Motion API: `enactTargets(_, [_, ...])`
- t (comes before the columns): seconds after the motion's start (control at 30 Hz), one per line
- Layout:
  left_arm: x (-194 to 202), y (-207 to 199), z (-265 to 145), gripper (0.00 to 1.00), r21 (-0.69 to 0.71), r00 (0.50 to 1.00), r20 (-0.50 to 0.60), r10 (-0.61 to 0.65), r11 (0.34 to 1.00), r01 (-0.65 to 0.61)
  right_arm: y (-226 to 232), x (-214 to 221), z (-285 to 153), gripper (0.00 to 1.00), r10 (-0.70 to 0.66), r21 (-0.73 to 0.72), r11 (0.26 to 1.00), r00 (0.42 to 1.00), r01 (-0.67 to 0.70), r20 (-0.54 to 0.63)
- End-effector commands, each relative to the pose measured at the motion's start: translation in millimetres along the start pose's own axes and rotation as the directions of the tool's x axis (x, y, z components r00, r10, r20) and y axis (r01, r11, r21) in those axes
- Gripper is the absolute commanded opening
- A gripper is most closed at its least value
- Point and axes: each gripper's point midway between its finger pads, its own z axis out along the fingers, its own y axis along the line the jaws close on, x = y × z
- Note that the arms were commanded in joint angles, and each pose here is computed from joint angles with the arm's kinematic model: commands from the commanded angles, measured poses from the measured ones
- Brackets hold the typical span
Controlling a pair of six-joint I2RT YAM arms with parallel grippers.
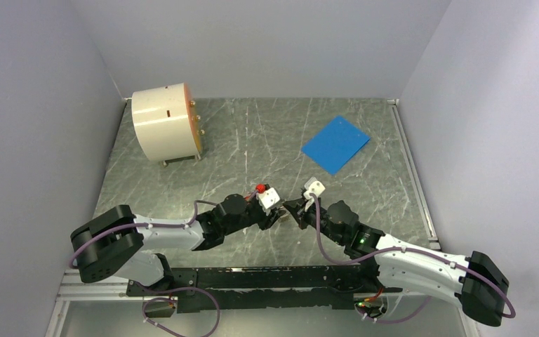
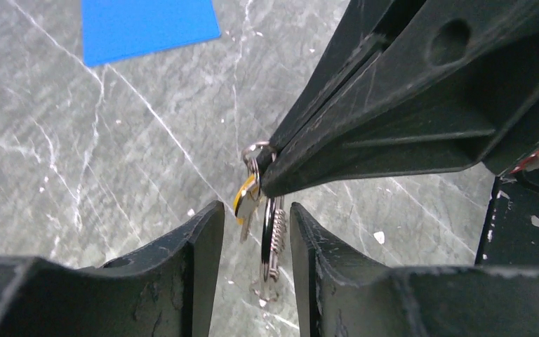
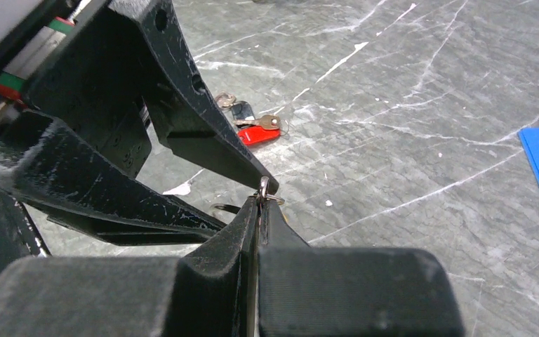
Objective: Remove the keys from the keyring
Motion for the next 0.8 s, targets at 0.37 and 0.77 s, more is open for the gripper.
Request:
enactTargets(0.37, [-21, 9, 9, 0.46, 0.021, 0.983, 0.140, 0.120, 0.992, -0.124, 18, -42, 3, 0.00, 0.067, -0.078, 0.995, 0.992, -0.058, 0.111])
enactTargets(0.77, [-30, 2, 4, 0.14, 0.061, 0.957, 0.245, 0.157, 0.982, -0.176, 20, -42, 1, 0.00, 0.120, -0.088, 0.990, 0.986, -0.110, 0.118])
